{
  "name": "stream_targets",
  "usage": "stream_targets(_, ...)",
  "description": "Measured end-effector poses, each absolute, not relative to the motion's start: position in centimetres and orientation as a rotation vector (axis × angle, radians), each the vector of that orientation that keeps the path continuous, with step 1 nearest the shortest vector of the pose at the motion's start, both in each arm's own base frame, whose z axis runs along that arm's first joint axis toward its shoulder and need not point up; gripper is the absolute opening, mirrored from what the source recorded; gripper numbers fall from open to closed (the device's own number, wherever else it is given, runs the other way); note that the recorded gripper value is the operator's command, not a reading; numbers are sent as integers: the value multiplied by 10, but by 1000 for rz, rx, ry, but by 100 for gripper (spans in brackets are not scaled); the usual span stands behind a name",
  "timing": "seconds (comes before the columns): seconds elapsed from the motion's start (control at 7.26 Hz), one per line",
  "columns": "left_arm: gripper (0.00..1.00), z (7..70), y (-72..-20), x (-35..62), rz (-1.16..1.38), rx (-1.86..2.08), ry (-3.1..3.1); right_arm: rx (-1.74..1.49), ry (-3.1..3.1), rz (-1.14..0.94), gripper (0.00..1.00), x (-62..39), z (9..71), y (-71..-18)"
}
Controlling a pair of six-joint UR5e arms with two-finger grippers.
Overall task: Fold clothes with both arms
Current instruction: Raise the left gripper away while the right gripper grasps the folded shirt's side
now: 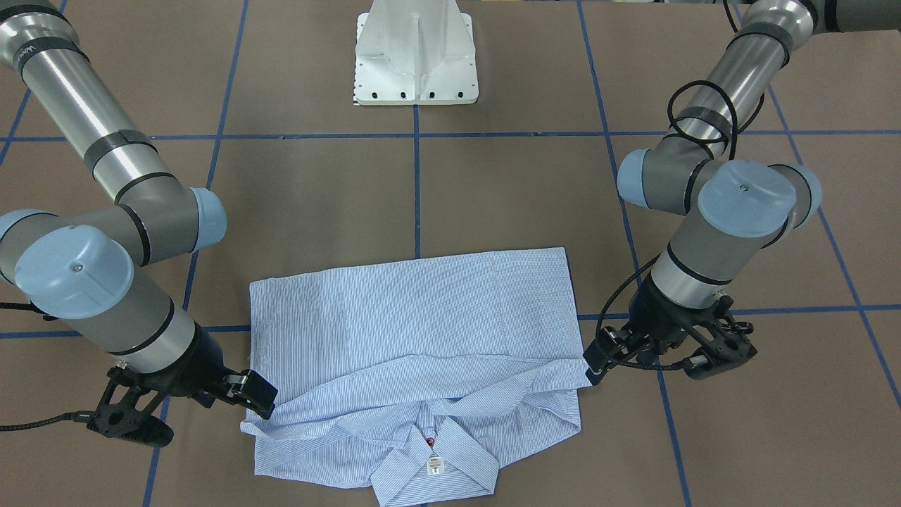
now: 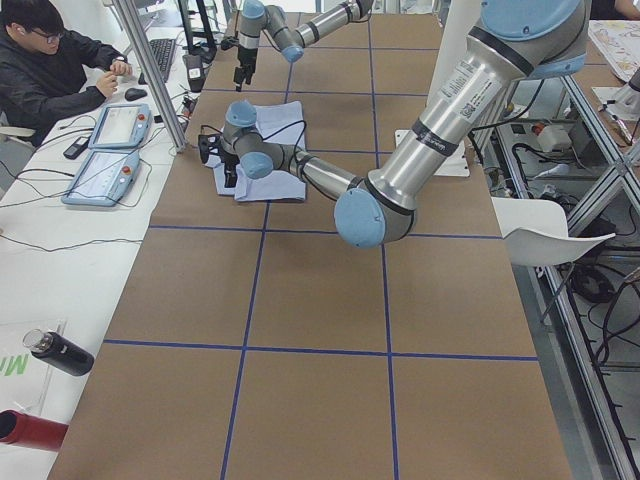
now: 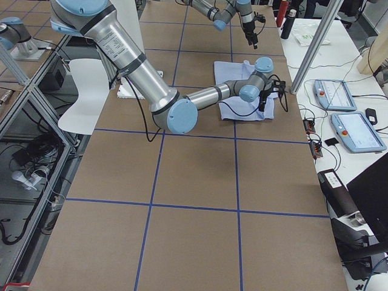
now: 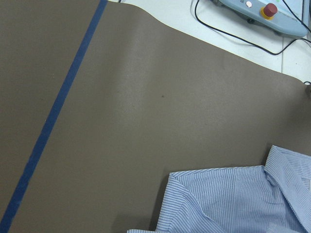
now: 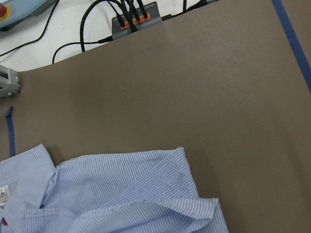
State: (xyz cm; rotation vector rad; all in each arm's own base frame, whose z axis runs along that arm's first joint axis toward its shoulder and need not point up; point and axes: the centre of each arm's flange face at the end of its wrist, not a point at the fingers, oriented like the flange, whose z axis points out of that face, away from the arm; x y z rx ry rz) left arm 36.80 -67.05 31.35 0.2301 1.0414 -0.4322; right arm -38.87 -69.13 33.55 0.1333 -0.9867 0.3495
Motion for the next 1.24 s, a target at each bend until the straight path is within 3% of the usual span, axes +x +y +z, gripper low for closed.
stream_targets(0.41,100,288,-659,360,-431,225,1055,72,-1005,270,100,-406,369,-609)
stream_targets(0.83,100,272,-651,355,-432,222,1055,13,-978,240,99,-419,392,-561)
stream_targets(0.96,100,270,-650,354,-431,223,1057,5,-961,230,94,-429,400,-549)
stream_targets(1.1,100,269,-649,354,-430,224,1058,1,-952,226,81,-433,404,-544)
stream_targets(1.24,100,268,-648,353,-430,225,1060,-5,-944,226,37,-435,407,-542)
